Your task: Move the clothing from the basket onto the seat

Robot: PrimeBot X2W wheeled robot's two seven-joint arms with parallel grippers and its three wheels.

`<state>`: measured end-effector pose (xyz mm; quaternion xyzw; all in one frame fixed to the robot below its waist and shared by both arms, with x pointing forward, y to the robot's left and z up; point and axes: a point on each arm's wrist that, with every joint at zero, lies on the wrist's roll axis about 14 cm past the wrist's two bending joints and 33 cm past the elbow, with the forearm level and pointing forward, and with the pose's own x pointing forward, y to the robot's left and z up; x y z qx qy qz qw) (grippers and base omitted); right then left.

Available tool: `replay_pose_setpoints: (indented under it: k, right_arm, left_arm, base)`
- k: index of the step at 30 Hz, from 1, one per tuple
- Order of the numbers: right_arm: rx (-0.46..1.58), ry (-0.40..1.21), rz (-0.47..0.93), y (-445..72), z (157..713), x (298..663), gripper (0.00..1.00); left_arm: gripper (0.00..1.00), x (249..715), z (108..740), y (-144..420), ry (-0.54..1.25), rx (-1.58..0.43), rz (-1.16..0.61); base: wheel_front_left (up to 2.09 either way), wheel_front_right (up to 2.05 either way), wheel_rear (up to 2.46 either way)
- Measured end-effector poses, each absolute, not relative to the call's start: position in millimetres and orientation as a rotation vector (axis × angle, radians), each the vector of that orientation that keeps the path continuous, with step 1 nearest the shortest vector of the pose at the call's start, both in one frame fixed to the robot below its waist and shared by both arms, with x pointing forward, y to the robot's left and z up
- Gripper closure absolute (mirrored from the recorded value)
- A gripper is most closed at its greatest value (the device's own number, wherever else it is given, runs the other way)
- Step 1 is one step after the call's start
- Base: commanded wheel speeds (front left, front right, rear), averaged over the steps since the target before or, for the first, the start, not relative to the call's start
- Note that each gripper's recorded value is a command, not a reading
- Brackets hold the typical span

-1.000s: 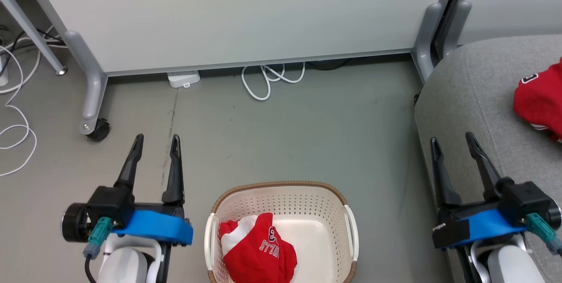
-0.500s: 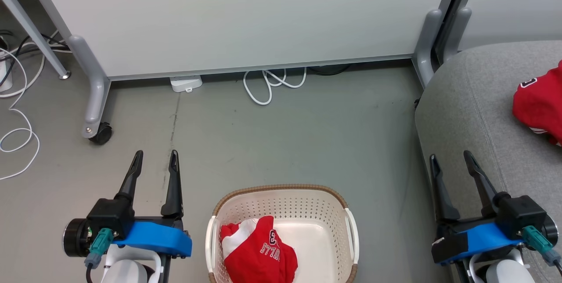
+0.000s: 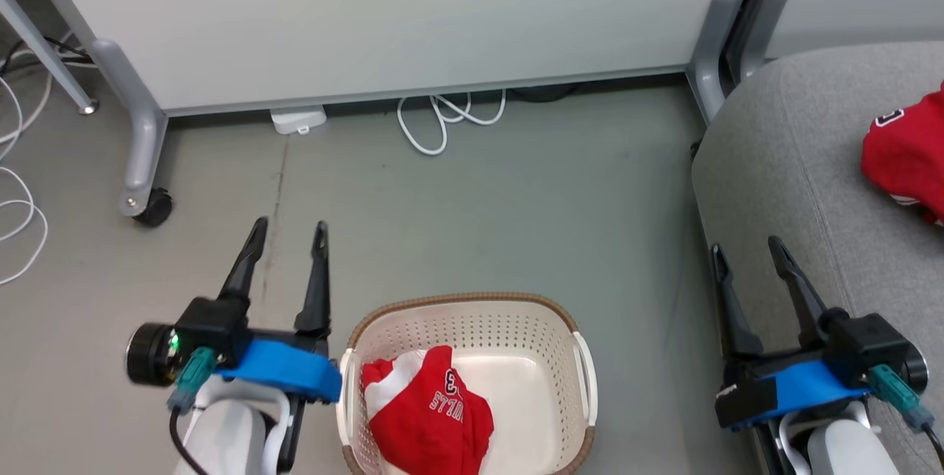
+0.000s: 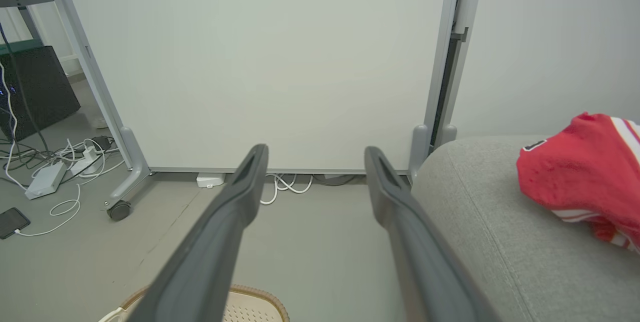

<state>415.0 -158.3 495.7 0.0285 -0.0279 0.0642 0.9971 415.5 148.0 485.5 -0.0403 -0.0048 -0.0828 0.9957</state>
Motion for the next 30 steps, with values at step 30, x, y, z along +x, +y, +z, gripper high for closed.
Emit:
replay_pose_setpoints:
  k: [30]
  right_arm:
    - [-0.012, 0.041, 0.07, -188.3, 421.0, 502.8, 0.0]
  left_arm:
    - [0.0, 454.5, 248.3, 25.5, 0.624, 0.17, -0.79]
  base:
    - [0.0, 0.0, 0.0]
